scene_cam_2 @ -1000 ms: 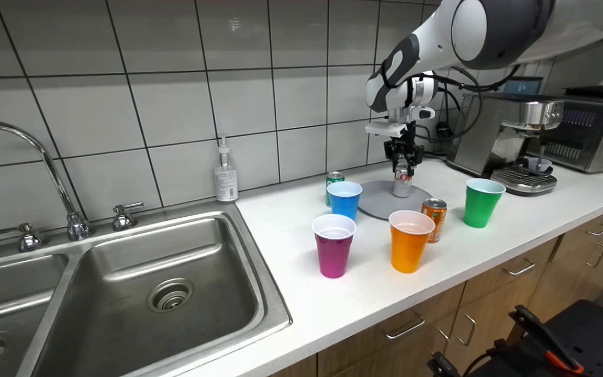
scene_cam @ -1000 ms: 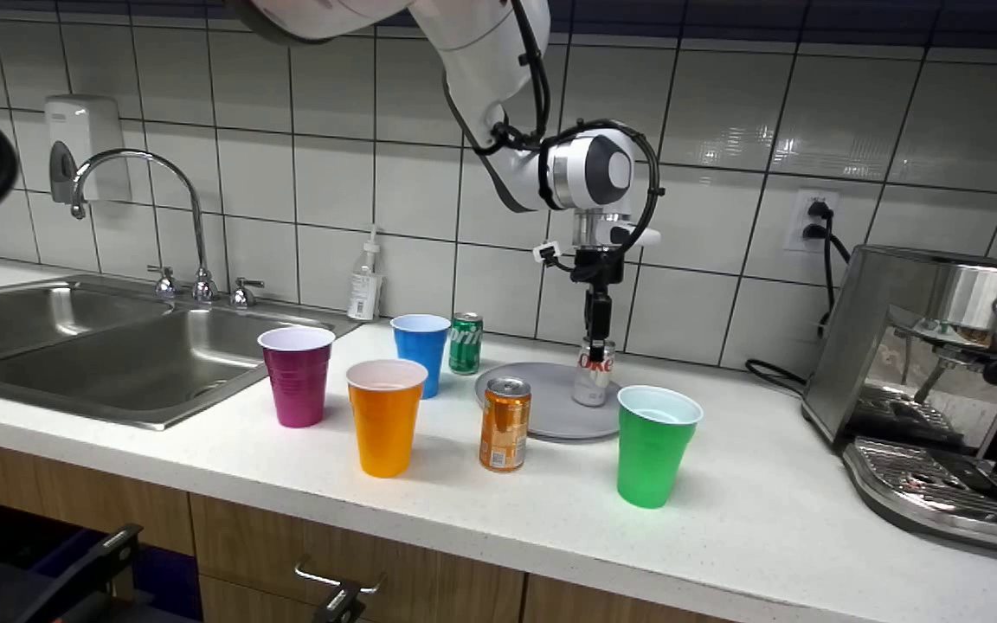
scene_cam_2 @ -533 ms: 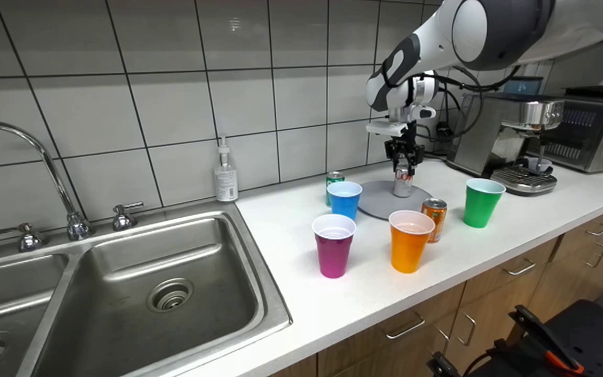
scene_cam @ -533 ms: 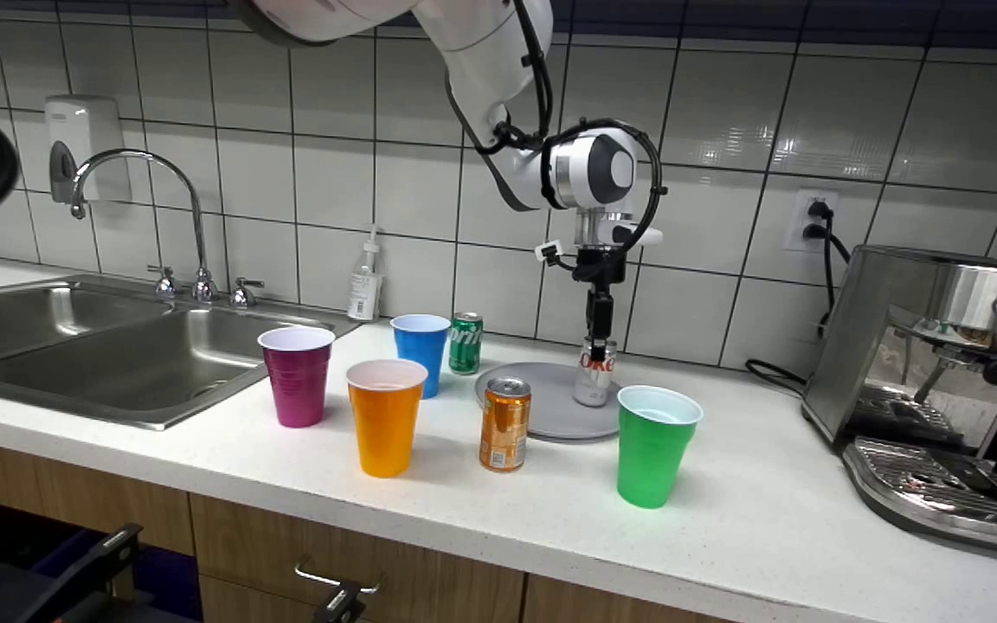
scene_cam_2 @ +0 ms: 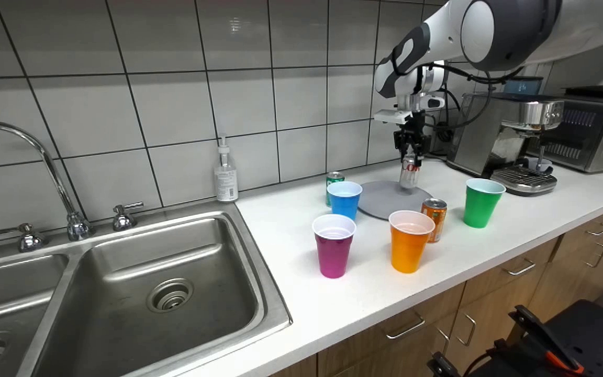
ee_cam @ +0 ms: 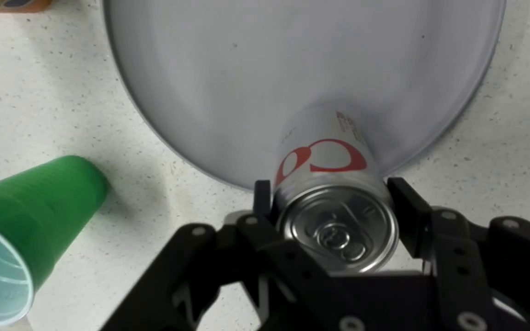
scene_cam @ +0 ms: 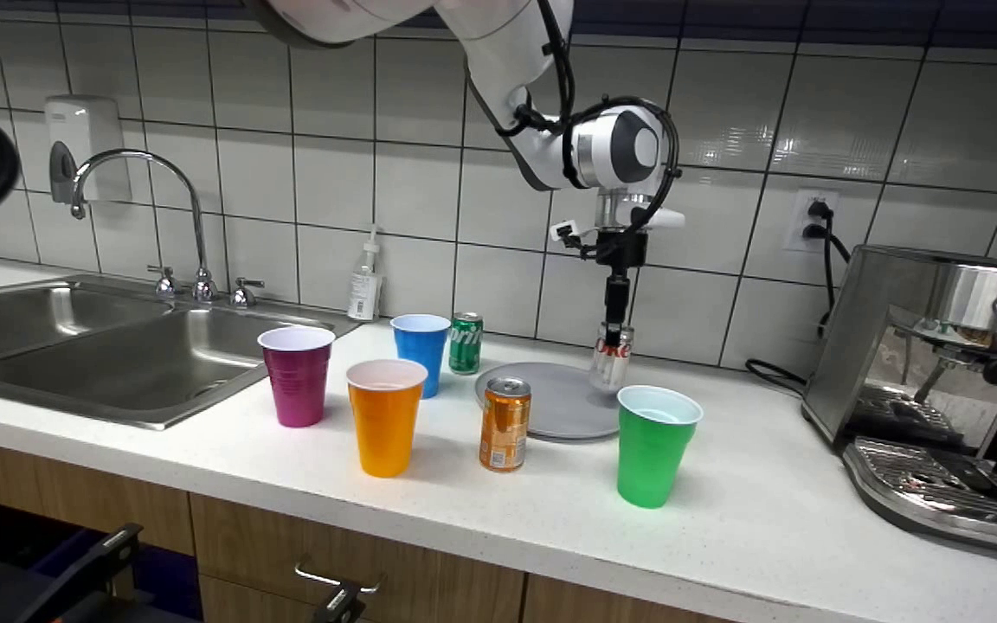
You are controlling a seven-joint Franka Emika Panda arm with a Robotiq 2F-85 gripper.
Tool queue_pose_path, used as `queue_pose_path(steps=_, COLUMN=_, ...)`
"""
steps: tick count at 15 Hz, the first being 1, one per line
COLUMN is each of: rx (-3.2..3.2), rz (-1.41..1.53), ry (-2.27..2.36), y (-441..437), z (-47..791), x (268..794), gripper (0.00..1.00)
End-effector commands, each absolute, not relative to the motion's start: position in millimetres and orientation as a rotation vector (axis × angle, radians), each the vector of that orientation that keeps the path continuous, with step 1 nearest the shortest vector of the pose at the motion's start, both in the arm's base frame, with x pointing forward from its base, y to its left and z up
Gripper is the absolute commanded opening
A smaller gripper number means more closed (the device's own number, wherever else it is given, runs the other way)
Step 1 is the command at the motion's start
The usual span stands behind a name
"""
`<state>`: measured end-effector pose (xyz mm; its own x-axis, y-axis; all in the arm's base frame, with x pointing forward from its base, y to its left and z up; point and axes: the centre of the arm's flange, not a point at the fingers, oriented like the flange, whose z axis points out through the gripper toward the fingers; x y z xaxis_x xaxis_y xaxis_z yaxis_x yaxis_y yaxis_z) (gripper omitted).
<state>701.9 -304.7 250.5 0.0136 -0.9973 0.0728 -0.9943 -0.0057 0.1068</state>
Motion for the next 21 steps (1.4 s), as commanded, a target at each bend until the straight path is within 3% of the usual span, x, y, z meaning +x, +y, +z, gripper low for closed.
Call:
queue_pose_path(steps=1, rx=2.065, rz=-0.032, ry=-2.227, y=-330, z=262, x=719, gripper=0.39)
queue_pose_path(steps=21, rx=1.918, rz=0.035, ry=-2.304, y=-388, z=240, x=702, gripper=0.39)
